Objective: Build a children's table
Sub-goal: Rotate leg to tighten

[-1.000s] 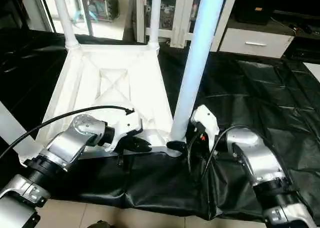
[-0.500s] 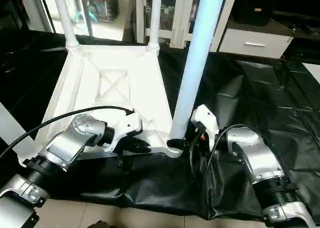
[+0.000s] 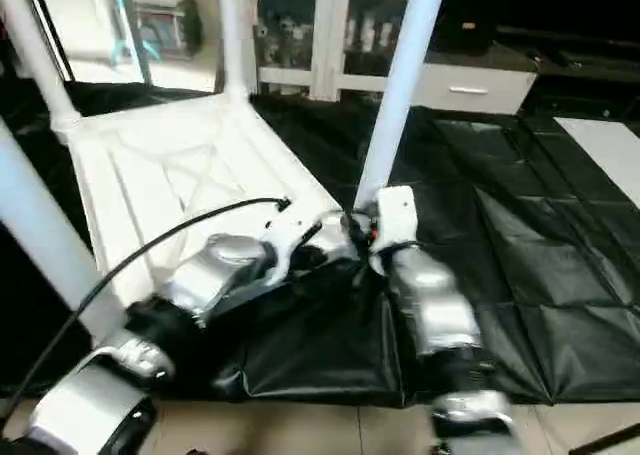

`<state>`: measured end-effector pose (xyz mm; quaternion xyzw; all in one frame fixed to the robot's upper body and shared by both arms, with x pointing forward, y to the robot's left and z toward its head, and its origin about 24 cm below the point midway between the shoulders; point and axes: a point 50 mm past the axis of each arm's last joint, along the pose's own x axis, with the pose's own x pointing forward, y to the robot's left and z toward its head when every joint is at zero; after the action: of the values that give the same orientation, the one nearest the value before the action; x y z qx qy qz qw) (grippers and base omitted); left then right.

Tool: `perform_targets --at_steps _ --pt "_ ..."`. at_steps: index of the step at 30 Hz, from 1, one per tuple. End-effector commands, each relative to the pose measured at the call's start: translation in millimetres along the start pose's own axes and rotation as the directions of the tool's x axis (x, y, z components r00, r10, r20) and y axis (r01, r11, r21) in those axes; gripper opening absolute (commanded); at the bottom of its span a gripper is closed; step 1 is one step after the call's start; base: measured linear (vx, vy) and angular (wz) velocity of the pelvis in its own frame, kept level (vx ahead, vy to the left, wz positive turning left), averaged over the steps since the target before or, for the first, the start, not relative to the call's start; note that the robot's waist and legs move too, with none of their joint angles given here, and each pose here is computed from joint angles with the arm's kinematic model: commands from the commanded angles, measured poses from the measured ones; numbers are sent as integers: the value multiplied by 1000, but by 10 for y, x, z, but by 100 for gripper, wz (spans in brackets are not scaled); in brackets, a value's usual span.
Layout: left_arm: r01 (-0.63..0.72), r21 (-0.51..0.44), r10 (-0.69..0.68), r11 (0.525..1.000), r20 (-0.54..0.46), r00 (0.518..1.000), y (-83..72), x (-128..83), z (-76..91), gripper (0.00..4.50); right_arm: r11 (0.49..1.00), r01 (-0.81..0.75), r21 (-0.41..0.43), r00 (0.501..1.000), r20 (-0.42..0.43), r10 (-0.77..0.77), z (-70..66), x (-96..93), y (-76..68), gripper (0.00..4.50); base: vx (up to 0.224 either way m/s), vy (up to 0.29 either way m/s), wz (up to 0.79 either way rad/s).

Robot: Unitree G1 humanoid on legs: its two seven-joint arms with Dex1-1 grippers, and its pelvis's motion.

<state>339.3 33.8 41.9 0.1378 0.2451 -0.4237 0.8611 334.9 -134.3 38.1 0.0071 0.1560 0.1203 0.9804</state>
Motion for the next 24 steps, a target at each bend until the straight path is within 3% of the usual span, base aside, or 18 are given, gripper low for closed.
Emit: perform_targets --at_steps 1,5,8,9,10,18,24 --pt "-185 -10 185 983 92 978 236 -89 204 0 1000 16 2 988 -152 -16 -365 -31 55 207 0 0 0" --pt "-221 10 218 975 100 971 280 -89 243 0 999 -19 -34 993 -120 15 -289 9 147 205 0 0 0" --pt "-225 20 222 974 89 971 319 -108 204 0 993 -116 7 991 -67 116 -221 -15 229 205 0 0 0" --pt "-224 29 221 974 83 972 342 -121 170 0 988 -150 17 988 -29 151 -178 -43 241 261 0 0 0" --pt "-223 34 219 974 80 972 353 -128 152 0 987 -157 14 987 -16 158 -163 -58 233 261 0 0 0" --pt "-26 148 19 989 52 998 309 -231 -52 0 990 -143 -18 989 36 144 -58 -228 -50 327 18 -15 -8" --pt "136 169 -141 976 16 990 213 -307 -200 0 950 -311 -39 950 24 312 33 -421 -176 382 0 0 0"
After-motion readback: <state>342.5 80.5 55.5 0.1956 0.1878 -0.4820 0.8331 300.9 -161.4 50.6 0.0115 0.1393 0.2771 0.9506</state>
